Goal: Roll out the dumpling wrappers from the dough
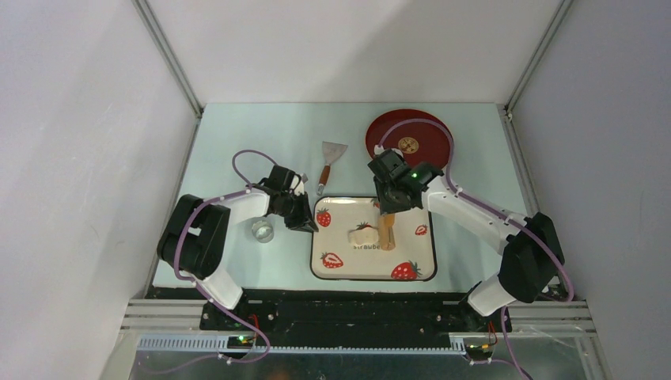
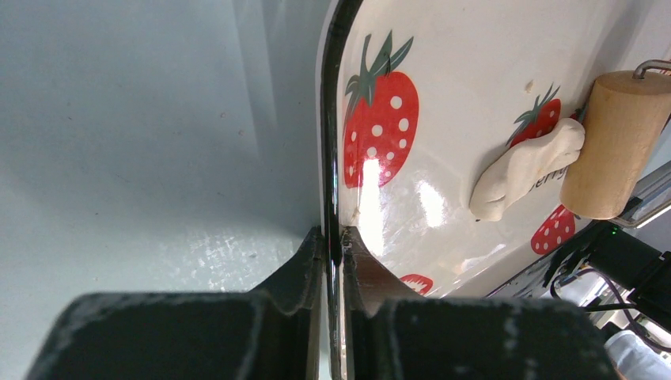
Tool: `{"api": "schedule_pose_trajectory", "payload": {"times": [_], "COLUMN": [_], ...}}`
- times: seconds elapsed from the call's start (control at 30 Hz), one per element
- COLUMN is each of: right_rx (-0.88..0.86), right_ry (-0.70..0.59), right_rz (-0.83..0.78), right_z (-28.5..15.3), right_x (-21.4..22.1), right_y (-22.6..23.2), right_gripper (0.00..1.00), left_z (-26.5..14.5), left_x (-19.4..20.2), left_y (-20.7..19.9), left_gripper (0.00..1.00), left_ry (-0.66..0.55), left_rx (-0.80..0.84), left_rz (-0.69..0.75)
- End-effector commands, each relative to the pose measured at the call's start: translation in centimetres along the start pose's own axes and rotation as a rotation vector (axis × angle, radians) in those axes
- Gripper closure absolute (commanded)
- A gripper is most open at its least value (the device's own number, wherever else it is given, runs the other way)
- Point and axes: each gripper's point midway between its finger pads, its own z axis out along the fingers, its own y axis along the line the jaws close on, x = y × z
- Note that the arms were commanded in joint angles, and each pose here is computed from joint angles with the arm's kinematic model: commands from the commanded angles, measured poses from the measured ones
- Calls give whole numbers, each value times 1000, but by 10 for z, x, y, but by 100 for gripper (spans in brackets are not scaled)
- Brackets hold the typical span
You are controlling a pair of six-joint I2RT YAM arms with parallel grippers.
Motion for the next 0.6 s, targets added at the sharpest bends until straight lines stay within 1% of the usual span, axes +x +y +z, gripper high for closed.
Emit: {"api": "schedule_pose_trajectory", "payload": {"times": [0.0,0.23,0.43,0.57], "right_rx": [14,6,-2,-21], "right_ry": [-17,-32,-90,-120], "right_rz": [-18,-21,-6,-9], "right_z": [10,6,-18,-33], "right_x": [0,2,-12,-21], "right_y": [3,8,5,11], "right_gripper": [100,100,100,100], "left_z": [13,13,13,13], "left_x": [28,29,29,30], "left_y": [42,42,43,43], "left_gripper": [100,100,100,100], "left_ry": [83,87,87,88], "left_rx": [-168,-168,-169,-169], "left_rz": [35,33,34,31]}}
